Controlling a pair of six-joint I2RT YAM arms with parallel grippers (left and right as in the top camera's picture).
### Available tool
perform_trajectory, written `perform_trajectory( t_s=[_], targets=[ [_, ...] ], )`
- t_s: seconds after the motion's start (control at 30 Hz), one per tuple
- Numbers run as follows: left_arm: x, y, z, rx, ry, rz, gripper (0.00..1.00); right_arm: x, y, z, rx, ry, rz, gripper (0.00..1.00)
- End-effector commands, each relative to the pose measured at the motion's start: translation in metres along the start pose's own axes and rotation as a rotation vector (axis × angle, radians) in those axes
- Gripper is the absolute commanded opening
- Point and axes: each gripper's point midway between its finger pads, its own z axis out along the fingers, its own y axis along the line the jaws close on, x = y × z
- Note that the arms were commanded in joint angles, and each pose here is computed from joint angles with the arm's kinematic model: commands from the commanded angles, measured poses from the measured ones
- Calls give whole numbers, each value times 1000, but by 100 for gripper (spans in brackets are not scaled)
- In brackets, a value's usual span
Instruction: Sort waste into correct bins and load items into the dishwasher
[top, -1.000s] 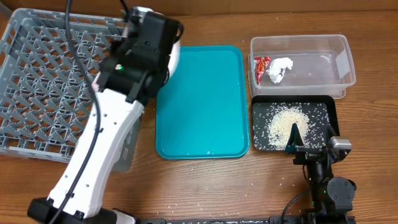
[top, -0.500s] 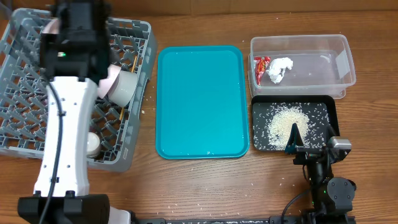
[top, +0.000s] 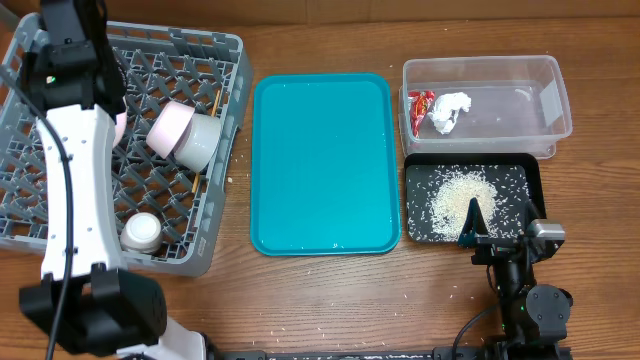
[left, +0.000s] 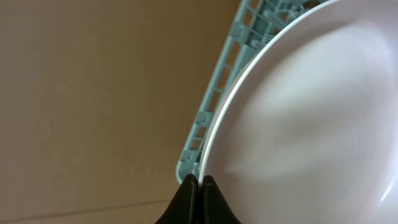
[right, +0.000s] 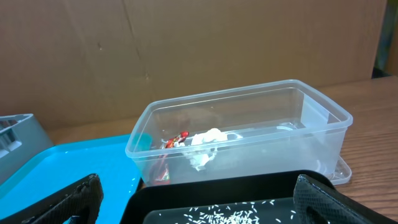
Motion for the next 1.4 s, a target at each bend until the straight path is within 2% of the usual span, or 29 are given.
perform_trajectory(
  t_s=[0.0, 0.17, 0.4, 0.53, 0.93, 0.97, 1.1, 1.13, 1.2, 1.27, 1.37],
  targets=[
    [-1, -24, 20, 33, 29, 66, 4, 2, -1, 0, 2, -2, -3, 100],
    [6, -43, 44, -10, 99, 124, 4, 2, -1, 0, 3, -2, -3, 100],
    [-3, -19, 45, -180, 100, 62, 4, 2, -1, 0, 3, -2, -3, 100],
    [-5, -20, 46, -173, 93, 65, 4, 2, -1, 0, 3, -2, -3, 100],
    [-3, -52, 46, -6, 74, 83, 6, 2, -1, 0, 3, -2, -3, 100],
    [-2, -54, 45, 3, 73, 85, 10, 2, -1, 0, 3, -2, -3, 100],
    [-1, -52, 44, -14, 80, 86, 43, 2, -1, 0, 2, -1, -3, 100],
    [1, -39, 41, -81, 96, 51, 55, 2, -1, 0, 3, -2, -3, 100],
    [0, -22, 31, -165, 92, -9, 65, 2, -1, 0, 3, -2, -3, 100],
    [-11, -11, 7, -162, 31, -66, 69, 2, -1, 0, 3, -2, -3, 100],
    [-31, -1, -59, -19, -148, -204, 74, 2, -1, 0, 3, -2, -3, 100]
  ],
)
